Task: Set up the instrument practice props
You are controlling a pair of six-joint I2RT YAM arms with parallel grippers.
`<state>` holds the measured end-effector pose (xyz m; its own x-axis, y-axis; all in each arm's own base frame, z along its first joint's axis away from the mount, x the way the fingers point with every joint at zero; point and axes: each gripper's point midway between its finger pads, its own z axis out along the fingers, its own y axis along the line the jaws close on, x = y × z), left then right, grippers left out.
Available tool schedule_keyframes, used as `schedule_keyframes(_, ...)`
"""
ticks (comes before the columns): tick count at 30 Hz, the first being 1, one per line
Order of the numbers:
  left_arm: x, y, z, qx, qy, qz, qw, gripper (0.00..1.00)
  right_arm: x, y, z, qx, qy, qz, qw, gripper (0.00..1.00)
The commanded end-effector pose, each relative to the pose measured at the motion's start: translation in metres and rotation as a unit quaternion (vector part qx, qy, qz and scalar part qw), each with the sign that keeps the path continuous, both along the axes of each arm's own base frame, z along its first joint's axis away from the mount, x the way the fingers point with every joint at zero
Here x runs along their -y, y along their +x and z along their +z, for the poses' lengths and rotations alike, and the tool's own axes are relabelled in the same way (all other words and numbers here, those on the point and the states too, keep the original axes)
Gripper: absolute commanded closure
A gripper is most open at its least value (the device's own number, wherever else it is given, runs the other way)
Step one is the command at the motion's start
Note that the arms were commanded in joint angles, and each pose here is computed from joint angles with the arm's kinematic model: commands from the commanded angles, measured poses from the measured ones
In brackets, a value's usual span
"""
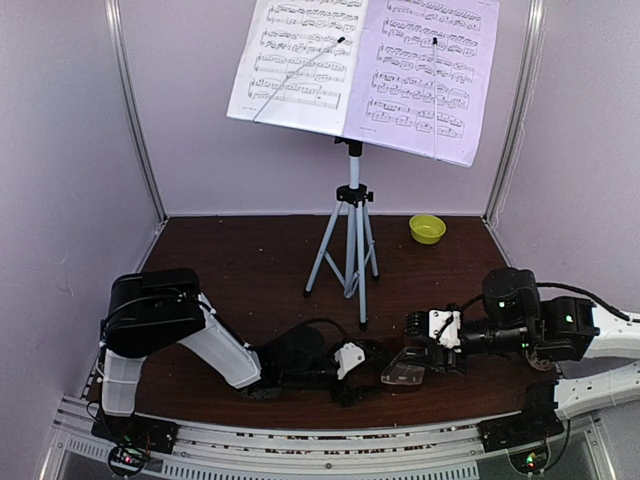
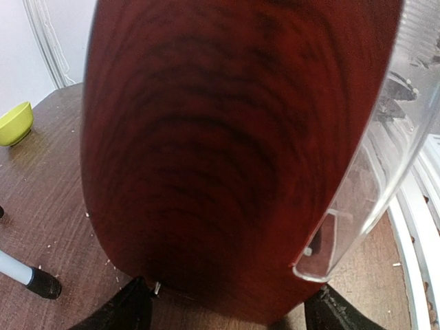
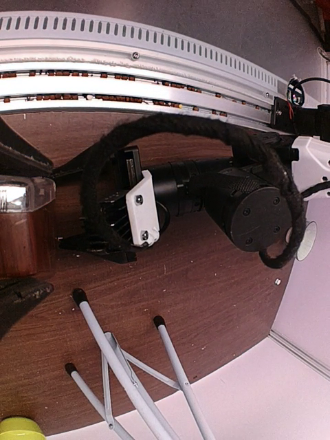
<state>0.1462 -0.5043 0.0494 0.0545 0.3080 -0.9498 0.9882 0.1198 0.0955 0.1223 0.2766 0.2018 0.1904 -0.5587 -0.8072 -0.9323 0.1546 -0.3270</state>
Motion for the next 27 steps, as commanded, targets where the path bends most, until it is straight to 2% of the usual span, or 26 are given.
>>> schedule_keyframes(1, 0.0031, 0.0008, 0.0021, -0.003, -0.010, -0.003, 1.000, 0.23, -0.0070, 0.0089, 0.0237, 0.035, 0.036, -0.010, 0.999, 0.94)
schedule_keyframes(21, 0.0010, -0.0005, 0.0040, -0.003, -0.014, -0.005, 1.000, 0.30, -0.0056, 0.0107, 0.0242, 0.036, 0.036, -0.016, 0.999, 0.93)
schedule_keyframes(27, -0.0028, 0.0023, 0.0087, -0.001, -0.026, 0.007, 1.000, 0.26, -0.0067, 0.0117, 0.0250, 0.035, 0.038, -0.019, 0.999, 0.93)
